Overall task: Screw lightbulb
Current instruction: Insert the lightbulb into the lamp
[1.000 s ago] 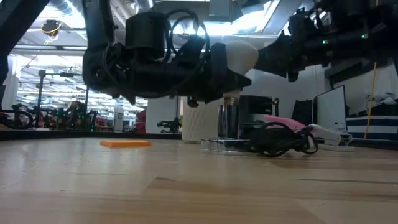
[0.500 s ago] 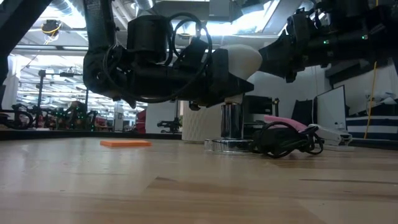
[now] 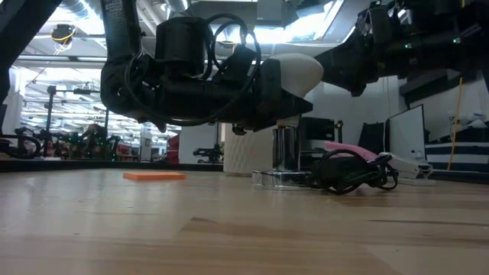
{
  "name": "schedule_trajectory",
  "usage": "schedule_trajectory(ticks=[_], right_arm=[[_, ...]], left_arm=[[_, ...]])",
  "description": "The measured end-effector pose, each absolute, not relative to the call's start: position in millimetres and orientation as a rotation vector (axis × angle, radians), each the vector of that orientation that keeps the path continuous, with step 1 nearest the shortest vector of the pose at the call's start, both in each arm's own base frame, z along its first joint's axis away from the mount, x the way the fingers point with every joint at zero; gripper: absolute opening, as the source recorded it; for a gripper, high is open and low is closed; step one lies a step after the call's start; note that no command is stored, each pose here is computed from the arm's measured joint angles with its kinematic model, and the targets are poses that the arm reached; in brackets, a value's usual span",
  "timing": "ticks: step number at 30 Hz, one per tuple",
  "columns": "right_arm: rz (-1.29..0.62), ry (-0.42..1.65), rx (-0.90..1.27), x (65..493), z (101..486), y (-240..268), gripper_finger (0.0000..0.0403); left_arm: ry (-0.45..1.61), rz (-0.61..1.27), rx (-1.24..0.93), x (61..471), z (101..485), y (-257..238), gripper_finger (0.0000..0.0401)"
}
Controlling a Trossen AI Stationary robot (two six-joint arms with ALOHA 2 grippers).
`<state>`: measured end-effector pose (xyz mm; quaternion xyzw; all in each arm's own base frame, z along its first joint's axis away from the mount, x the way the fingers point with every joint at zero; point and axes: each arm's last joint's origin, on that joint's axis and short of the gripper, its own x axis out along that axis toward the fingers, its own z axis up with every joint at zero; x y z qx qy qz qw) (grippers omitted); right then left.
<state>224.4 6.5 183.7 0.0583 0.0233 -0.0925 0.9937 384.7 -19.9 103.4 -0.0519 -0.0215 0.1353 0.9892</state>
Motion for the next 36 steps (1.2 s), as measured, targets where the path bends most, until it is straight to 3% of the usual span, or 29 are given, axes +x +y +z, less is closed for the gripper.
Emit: schedule_trajectory(ticks=[36], right_arm=[[-0.112, 0.082, 0.175, 242.9, 185.9, 9.6, 0.02]], left_arm=[[-0.039, 0.271, -0.102, 384.5, 102.9, -20.1, 0.0153]])
